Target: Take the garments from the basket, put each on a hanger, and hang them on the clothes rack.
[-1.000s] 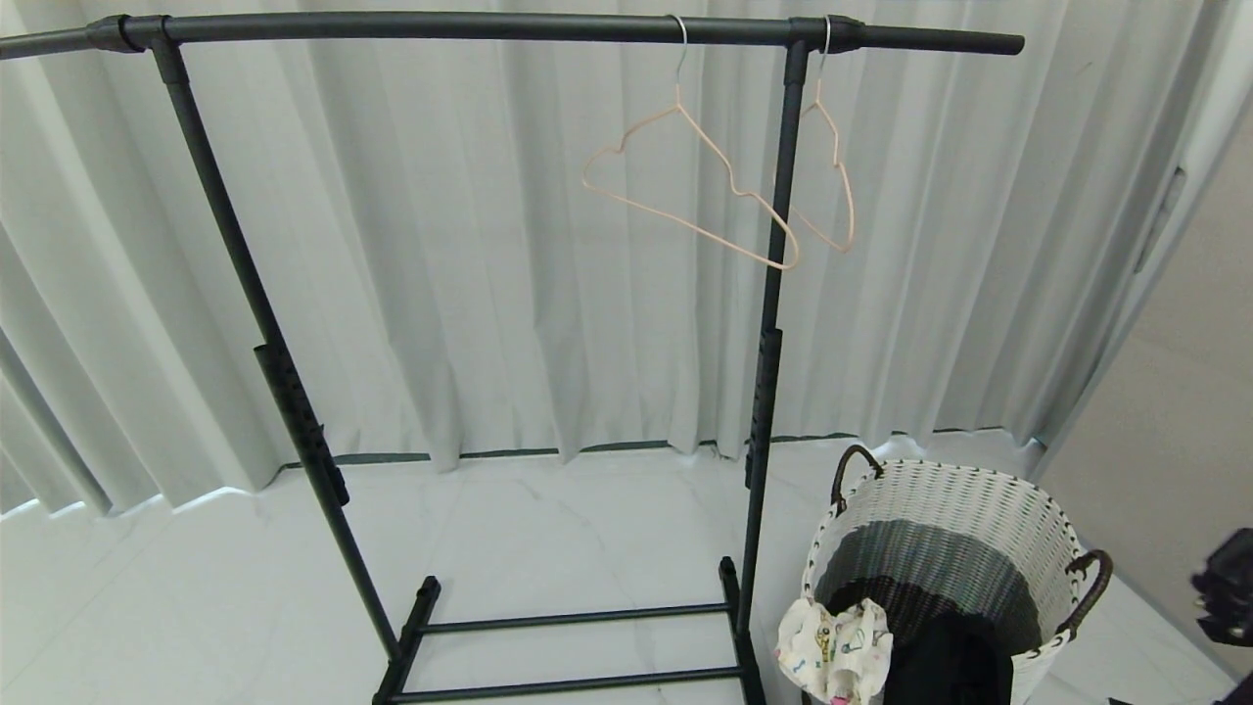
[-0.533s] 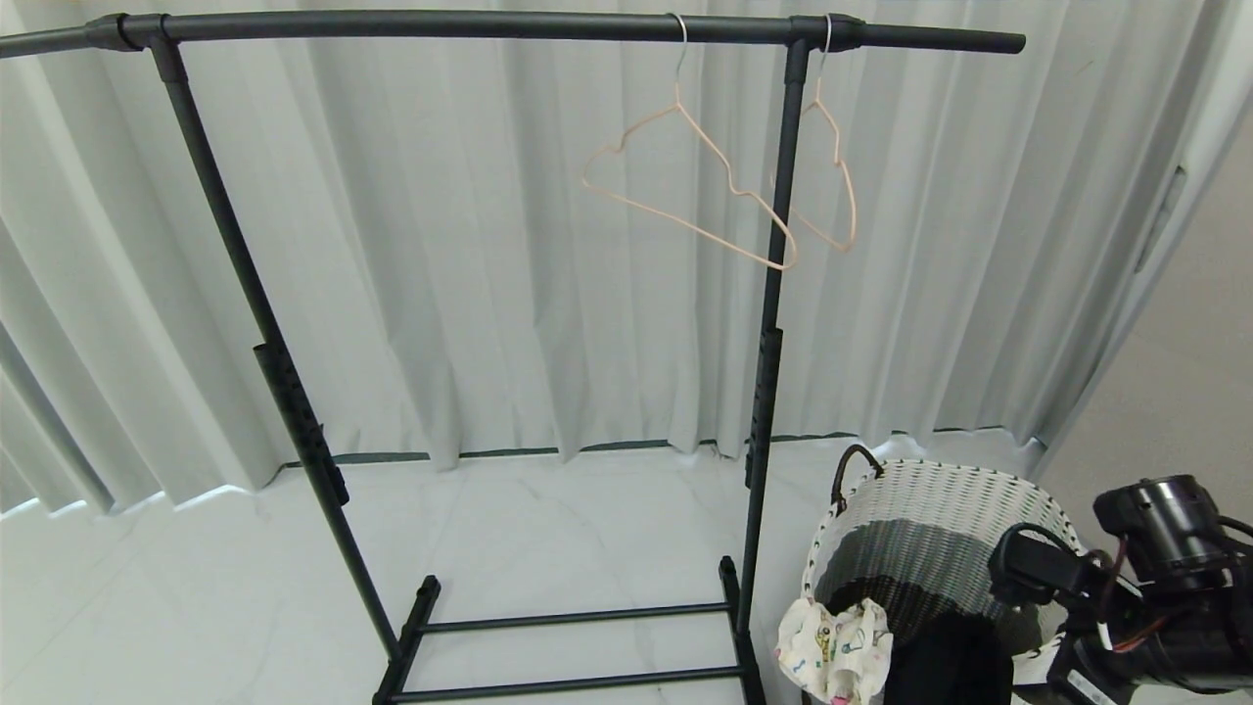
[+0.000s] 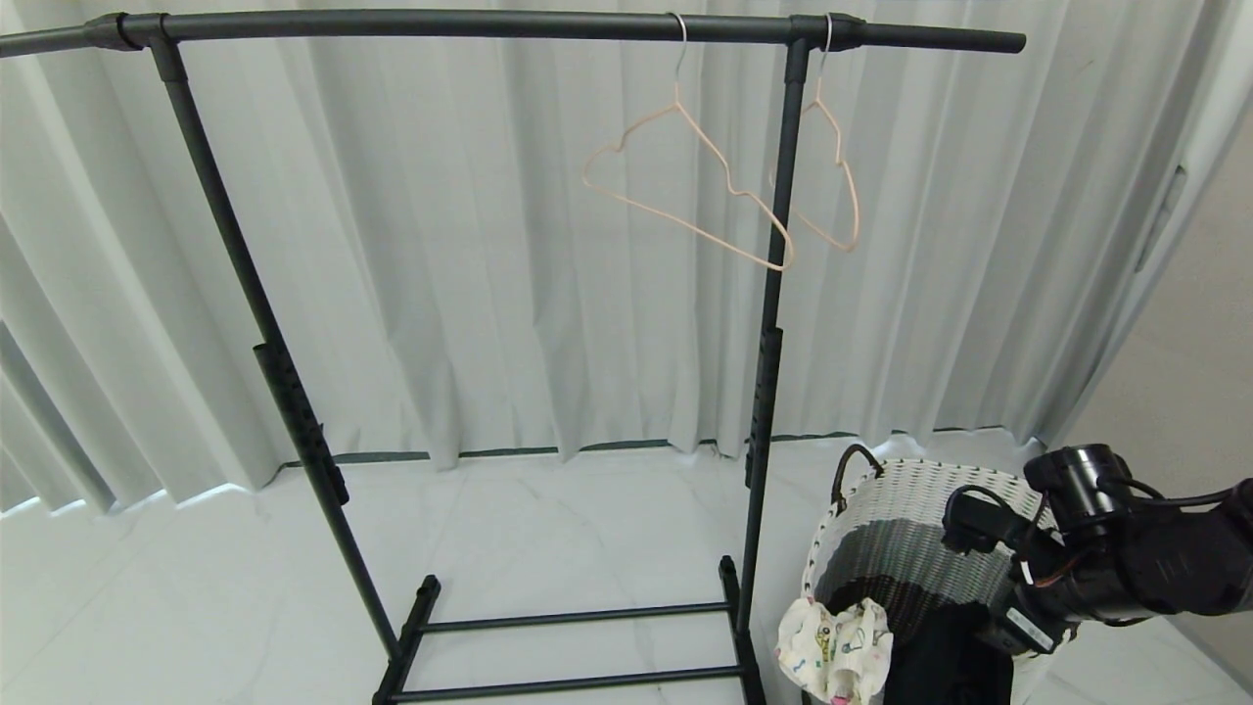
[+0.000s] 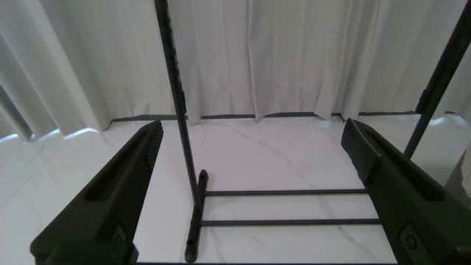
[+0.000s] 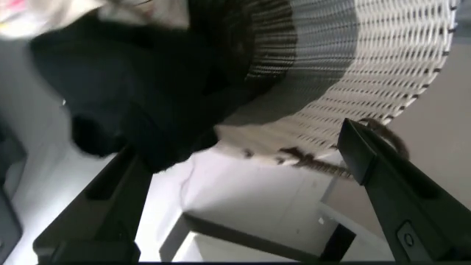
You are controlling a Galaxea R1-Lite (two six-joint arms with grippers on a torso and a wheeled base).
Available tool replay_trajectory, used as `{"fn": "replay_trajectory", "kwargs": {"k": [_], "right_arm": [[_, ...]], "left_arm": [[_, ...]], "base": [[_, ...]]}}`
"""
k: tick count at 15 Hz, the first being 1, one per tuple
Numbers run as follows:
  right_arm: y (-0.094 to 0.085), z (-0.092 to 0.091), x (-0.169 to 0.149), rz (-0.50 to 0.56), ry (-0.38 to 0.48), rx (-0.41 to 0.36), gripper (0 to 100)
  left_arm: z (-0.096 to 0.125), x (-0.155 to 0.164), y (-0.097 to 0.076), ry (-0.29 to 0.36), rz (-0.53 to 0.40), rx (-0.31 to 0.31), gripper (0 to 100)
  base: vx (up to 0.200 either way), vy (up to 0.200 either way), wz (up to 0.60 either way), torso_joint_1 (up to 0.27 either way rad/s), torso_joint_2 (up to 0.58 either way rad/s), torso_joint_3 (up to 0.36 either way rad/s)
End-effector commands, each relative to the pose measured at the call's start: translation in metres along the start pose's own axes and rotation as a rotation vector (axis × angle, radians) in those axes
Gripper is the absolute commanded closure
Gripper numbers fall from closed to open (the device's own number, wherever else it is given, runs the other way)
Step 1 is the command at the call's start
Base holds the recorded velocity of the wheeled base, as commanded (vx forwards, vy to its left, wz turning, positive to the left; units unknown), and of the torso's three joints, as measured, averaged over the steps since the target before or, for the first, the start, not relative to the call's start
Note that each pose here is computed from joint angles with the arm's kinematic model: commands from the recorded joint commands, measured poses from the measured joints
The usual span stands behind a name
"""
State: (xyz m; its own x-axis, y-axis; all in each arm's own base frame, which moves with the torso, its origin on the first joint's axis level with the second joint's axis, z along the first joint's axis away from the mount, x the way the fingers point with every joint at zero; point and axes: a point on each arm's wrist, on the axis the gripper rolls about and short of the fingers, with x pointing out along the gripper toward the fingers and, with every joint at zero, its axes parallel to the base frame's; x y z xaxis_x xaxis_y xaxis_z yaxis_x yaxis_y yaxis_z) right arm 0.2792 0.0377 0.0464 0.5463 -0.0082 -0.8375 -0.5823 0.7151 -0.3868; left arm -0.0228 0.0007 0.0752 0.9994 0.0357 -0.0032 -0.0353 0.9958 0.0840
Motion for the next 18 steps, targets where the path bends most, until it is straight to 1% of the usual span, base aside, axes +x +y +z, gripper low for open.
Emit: {"fn": "replay_trajectory", "kwargs": {"k": [1,3,5,8,10,12,13,14,16,18], "right_arm": [[-0.004,0.000,0.012,-0.001,0.010,0.010,0],[-0.005,0.001,0.020,-0.017,-0.012,0.016,0],[-0.004,0.002,0.023,0.006,-0.034,0.012,0],[-0.002,0.001,0.026,0.016,-0.029,0.008,0],[-0.003,-0.001,0.032,0.004,-0.038,0.015,0],[-0.001,-0.004,0.044,-0.018,-0.067,0.023,0],[0.000,-0.005,0.047,-0.023,-0.077,0.023,100],[0.001,-0.006,0.050,-0.028,-0.104,0.024,100],[0.000,-0.005,0.047,-0.041,-0.123,0.027,100],[-0.007,0.002,0.027,-0.080,-0.178,0.042,100]], "left_arm": [[0.000,0.000,0.000,0.000,0.001,-0.001,0],[0.000,0.000,0.000,0.000,0.001,-0.001,0],[0.000,0.000,0.000,0.000,0.001,-0.001,0],[0.000,0.000,0.000,0.000,0.001,-0.001,0],[0.000,0.000,0.000,0.000,0.001,-0.001,0],[0.000,0.000,0.000,0.000,0.001,-0.001,0],[0.000,0.000,0.000,0.000,0.001,-0.001,0],[0.000,0.000,0.000,0.000,0.001,-0.001,0],[0.000,0.000,0.000,0.000,0.001,-0.001,0],[0.000,0.000,0.000,0.000,0.001,0.000,0]], "base": [[0.000,0.000,0.00,0.000,0.00,0.000],[0.000,0.000,0.00,0.000,0.00,0.000],[0.000,0.000,0.00,0.000,0.00,0.000],[0.000,0.000,0.00,0.000,0.00,0.000],[0.000,0.000,0.00,0.000,0.00,0.000],[0.000,0.000,0.00,0.000,0.00,0.000],[0.000,0.000,0.00,0.000,0.00,0.000],[0.000,0.000,0.00,0.000,0.00,0.000],[0.000,0.000,0.00,0.000,0.00,0.000],[0.000,0.000,0.00,0.000,0.00,0.000]]}}
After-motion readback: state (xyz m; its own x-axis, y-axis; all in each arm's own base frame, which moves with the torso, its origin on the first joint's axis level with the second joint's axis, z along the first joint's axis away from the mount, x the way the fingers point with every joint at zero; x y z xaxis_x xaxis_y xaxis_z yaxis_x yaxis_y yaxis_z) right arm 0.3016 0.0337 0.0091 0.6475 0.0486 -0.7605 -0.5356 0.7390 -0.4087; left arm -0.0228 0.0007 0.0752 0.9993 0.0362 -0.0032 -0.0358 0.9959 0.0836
